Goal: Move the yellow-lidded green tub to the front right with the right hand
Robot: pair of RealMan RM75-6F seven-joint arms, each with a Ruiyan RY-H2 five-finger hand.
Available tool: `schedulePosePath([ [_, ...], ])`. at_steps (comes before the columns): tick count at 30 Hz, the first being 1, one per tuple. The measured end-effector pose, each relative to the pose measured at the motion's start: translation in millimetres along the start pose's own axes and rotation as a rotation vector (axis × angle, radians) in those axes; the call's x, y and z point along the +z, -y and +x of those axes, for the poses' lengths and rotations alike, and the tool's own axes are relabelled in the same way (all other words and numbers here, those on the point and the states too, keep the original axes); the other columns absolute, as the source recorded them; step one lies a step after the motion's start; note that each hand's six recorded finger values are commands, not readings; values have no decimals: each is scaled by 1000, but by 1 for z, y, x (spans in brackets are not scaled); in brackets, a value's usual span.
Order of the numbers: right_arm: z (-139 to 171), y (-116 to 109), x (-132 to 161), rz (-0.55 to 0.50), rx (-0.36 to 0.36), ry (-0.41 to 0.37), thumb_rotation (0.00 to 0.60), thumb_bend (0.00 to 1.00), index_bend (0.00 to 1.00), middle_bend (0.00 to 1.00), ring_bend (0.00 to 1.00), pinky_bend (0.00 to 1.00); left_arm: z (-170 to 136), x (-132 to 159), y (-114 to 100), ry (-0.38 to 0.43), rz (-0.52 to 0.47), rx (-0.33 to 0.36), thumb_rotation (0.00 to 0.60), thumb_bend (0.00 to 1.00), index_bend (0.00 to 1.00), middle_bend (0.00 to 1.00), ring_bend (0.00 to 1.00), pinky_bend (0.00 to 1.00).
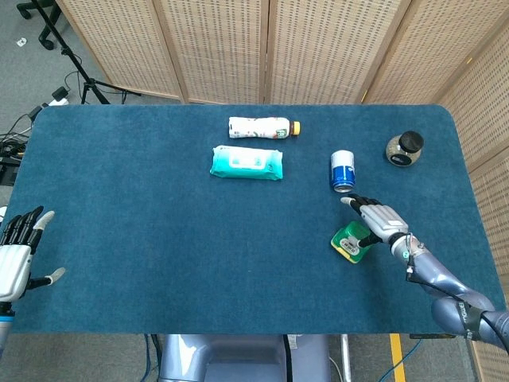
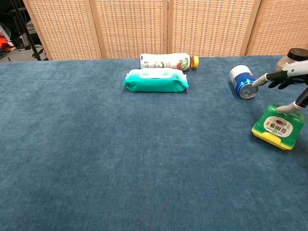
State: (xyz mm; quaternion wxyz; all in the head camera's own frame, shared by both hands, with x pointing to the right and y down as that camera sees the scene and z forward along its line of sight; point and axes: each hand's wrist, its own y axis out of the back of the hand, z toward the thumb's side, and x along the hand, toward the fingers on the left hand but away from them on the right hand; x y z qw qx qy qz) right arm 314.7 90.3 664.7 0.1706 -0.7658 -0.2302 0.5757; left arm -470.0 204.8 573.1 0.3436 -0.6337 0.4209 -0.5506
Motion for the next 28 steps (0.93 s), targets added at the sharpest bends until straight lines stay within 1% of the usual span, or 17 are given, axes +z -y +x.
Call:
schedulePosePath([
  [2,5,-2,4,-5,-11,-12,600,390,54,0,0,42,0,0,0,0,0,-2,600,67,0,0,0,0],
  [6,23,-12,15,-1,-60,-57,600,352,51,0,0,42,0,1,0,3,-1,-2,600,66,0,0,0,0],
  [8,32,-16,18,4,-88,-75,600,303,49,0,0,42,0,1,0,4,-3,0,600,66,0,0,0,0],
  [10,44,-20,19,6,-117,-91,600,209,49,0,0,40,-1,1,-2,6,-5,3,600,66,0,0,0,0],
  [11,49,-21,19,5,-127,-97,600,129,49,0,0,37,-1,1,-2,8,-7,5,600,66,0,0,0,0],
  [13,59,-23,17,5,-145,-107,600,9,48,0,0,28,-2,2,-3,13,-8,7,600,66,0,0,0,0],
  [17,71,-27,9,26,-200,-116,600,0,28,0,0,24,-4,3,-5,17,-6,16,600,66,0,0,0,0],
  [20,79,-31,4,86,-282,-133,600,0,16,0,0,24,-4,3,-6,16,8,27,600,66,0,0,0,0],
  [23,89,-36,-2,163,-397,-153,600,0,4,0,0,24,-5,3,-6,11,15,40,600,66,0,0,0,0],
  [25,97,-36,-6,218,-490,-162,600,0,4,0,0,21,-5,3,-7,9,12,47,600,66,0,0,0,0],
  [28,111,-29,-15,285,-615,-160,600,0,4,0,0,17,-7,3,-10,7,4,57,600,66,0,0,0,0],
])
